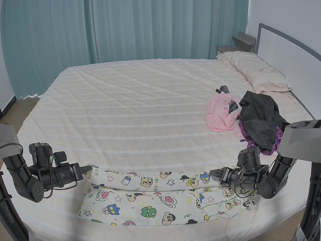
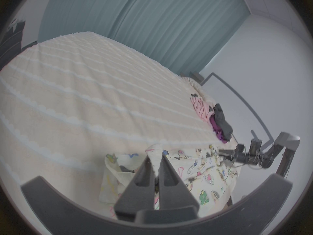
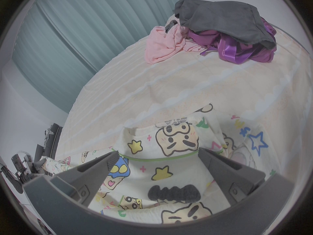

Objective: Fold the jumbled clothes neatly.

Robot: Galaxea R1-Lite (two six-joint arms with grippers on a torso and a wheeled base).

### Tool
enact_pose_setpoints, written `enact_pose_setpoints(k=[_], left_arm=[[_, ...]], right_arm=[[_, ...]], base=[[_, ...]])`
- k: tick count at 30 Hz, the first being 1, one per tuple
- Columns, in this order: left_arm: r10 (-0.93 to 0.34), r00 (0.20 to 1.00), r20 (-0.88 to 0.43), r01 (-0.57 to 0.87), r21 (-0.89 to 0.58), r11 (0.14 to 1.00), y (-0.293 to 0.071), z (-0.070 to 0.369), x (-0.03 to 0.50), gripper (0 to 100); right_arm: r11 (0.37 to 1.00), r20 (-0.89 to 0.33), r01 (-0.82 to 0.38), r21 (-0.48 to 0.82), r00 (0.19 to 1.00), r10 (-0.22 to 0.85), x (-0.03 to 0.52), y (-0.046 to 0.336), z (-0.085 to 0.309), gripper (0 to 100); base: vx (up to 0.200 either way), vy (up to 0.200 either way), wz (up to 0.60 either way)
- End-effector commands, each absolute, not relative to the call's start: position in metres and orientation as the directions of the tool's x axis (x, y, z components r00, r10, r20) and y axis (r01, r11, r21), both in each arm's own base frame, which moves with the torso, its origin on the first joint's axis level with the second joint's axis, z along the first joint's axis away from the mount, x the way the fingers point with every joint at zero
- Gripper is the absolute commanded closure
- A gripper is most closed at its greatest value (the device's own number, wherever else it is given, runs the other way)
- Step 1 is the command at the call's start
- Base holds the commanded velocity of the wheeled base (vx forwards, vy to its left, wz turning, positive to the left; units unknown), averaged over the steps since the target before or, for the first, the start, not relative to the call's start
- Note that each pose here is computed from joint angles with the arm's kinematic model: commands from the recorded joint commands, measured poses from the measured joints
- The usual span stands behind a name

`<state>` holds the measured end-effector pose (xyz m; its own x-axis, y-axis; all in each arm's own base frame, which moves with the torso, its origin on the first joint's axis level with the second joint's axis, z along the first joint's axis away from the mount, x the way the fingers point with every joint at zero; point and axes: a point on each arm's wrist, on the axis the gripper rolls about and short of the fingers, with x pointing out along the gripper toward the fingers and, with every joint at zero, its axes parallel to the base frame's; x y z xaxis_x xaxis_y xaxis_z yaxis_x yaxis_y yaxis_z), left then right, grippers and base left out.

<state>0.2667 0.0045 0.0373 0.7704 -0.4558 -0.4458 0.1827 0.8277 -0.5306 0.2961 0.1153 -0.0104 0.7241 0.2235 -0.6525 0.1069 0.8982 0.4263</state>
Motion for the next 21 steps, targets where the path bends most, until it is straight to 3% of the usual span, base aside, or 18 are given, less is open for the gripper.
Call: enact_pose_setpoints(k=[1, 18, 19, 21], left_arm=[[-0.436, 0.739, -0.513, 0.163, -0.491, 0.856, 0.011, 0.024, 0.246, 100], [-0.421, 0.625, -0.657, 0.160, -0.420, 0.893, 0.017, -0.004, 0.201, 100], [-0.424, 0.621, -0.659, 0.160, -0.423, 0.892, 0.017, -0.005, 0.200, 0], [-0.443, 0.608, -0.659, 0.168, -0.439, 0.883, 0.016, -0.005, 0.196, 0]], right_arm=[[0.898, -0.650, 0.103, 0.428, 0.726, 0.227, 0.294, 0.115, -0.008, 0], [0.901, -0.661, 0.103, 0.421, 0.715, 0.227, 0.288, 0.115, -0.008, 0], [0.902, -0.662, 0.103, 0.420, 0.714, 0.227, 0.288, 0.115, -0.009, 0], [0.901, -0.664, 0.105, 0.420, 0.713, 0.226, 0.287, 0.114, -0.009, 0]], base=[[0.000, 0.000, 0.00], [0.000, 0.000, 0.00], [0.000, 0.000, 0.00], [0.000, 0.000, 0.00]])
